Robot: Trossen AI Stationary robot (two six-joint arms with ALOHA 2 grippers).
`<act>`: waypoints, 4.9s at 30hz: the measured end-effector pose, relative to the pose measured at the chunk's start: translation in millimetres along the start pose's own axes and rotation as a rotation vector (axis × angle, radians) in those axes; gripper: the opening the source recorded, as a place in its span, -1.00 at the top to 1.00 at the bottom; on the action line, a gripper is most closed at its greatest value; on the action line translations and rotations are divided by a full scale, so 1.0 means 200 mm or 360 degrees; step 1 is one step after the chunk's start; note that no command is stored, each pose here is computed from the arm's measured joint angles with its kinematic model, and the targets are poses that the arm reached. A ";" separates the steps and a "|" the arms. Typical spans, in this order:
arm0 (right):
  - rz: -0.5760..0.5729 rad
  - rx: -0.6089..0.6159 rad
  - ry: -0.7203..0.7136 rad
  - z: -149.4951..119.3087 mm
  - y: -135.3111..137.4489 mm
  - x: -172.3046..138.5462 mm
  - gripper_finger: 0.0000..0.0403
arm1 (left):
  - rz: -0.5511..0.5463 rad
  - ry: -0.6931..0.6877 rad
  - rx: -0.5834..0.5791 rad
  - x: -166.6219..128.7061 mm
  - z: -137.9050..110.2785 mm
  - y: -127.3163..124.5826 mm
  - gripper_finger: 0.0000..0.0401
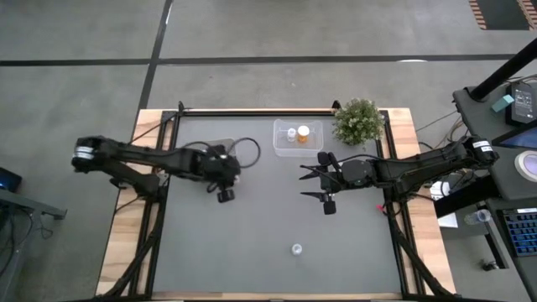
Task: Pick and place medicine bottles into bin by pill shape (circle, oval)
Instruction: Put the small pink pill bottle into the gray bin, then put the bottom big transparent pill bottle into the transparent bin
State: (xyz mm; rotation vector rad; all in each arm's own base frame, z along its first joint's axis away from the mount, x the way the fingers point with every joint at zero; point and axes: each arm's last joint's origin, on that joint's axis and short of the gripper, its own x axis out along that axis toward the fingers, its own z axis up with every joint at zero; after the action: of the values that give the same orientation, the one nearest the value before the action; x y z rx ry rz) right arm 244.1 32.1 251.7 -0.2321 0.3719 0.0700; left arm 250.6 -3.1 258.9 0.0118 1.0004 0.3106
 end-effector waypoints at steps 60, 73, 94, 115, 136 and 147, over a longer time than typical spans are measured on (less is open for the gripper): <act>-0.0002 -0.0011 0.0000 0.00 0.00 0.00 -0.01 | 0.0896 0.0413 -0.1256 0.22 -0.44 0.40 0.49; -0.0002 -0.0012 0.0000 0.00 0.00 0.00 -0.01 | 0.0887 0.0412 -0.1250 0.20 -0.45 0.40 0.29; -0.0004 0.0042 0.0000 0.00 0.00 0.00 -0.01 | 0.0653 0.0629 -0.1113 0.00 -0.29 0.40 0.04; 0.0403 0.0377 0.0121 0.08 0.38 0.07 -0.01 | -0.0178 -0.0563 -0.0307 -0.23 0.09 -0.14 0.05; 0.0370 0.0134 0.0908 0.06 0.78 0.39 -0.01 | -0.0215 -0.0913 -0.0179 -0.26 0.13 -0.30 0.05; 0.0465 0.0236 0.0979 0.04 0.75 0.46 -0.01 | -0.0198 -0.0893 -0.0161 -0.24 0.11 -0.30 0.05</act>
State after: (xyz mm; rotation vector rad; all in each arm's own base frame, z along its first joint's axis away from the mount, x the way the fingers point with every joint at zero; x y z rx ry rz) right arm 315.9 181.5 194.4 -0.0449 1.0188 0.2604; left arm 260.8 -69.9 301.8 -0.0527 0.4262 0.2246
